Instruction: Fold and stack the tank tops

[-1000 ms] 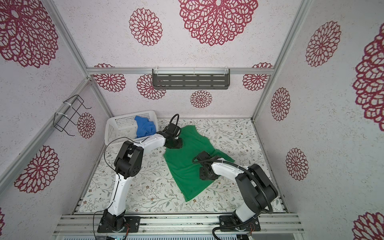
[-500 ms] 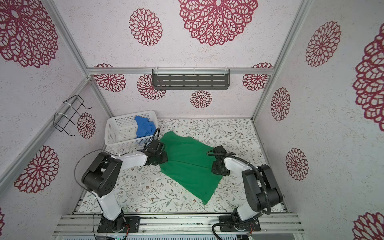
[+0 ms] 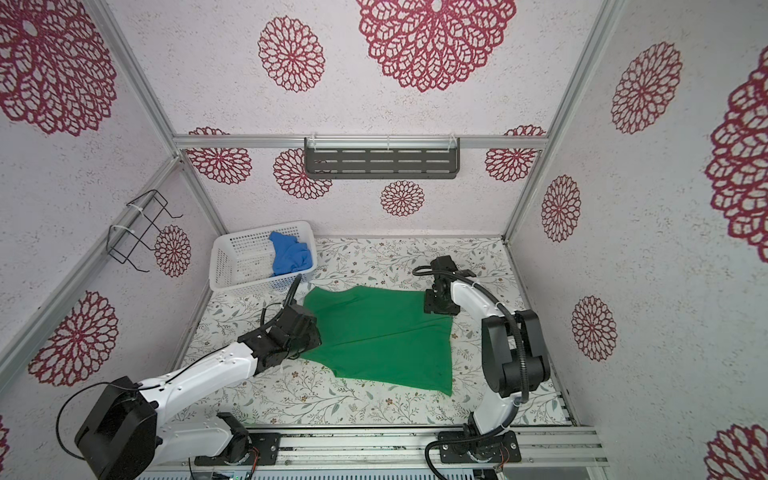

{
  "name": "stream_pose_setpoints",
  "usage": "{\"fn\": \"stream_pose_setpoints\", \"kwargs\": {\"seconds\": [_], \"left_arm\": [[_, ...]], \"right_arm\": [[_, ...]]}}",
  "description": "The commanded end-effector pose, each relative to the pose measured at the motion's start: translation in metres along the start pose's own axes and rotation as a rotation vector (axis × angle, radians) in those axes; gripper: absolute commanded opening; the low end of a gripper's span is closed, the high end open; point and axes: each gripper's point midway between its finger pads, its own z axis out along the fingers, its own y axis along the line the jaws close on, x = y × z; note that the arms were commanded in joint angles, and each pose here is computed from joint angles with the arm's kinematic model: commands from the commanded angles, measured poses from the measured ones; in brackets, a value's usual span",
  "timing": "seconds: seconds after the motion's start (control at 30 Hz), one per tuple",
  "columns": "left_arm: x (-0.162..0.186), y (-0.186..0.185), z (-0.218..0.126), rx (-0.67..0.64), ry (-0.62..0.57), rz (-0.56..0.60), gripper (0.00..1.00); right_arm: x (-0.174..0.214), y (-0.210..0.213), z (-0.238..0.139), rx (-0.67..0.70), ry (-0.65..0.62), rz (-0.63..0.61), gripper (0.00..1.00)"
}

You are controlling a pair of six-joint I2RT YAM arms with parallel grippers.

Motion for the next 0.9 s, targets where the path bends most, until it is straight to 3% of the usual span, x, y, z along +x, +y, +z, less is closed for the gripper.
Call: {"fn": "stream_pose_setpoints", "kwargs": {"seconds": [0.0, 0.2, 0.43, 0.63, 0.87], "left_arm": [[-0.028, 0.003, 0.014, -0.053, -0.035, 0.057, 0.23], [-0.052, -0.027, 0.069, -0.040, -0.007, 0.123, 0.21], [-0.054, -0.044, 0.123, -0.072, 0.051, 0.177, 0.19], [-0.043, -0.017, 0.153, -0.154, 0.080, 0.139, 0.18], [-0.053, 0.032, 0.159, -0.264, 0.050, 0.046, 0.17]], "right_arm": [[0.000, 0.004, -0.008, -0.023, 0.008, -0.005, 0.56], [-0.002, 0.006, 0.007, -0.036, -0.035, 0.059, 0.42], [-0.003, -0.002, 0.022, 0.000, -0.071, 0.084, 0.30], [-0.001, -0.004, 0.051, 0.020, -0.042, 0.083, 0.27], [0.001, 0.005, 0.064, -0.018, -0.006, 0.080, 0.26]]}}
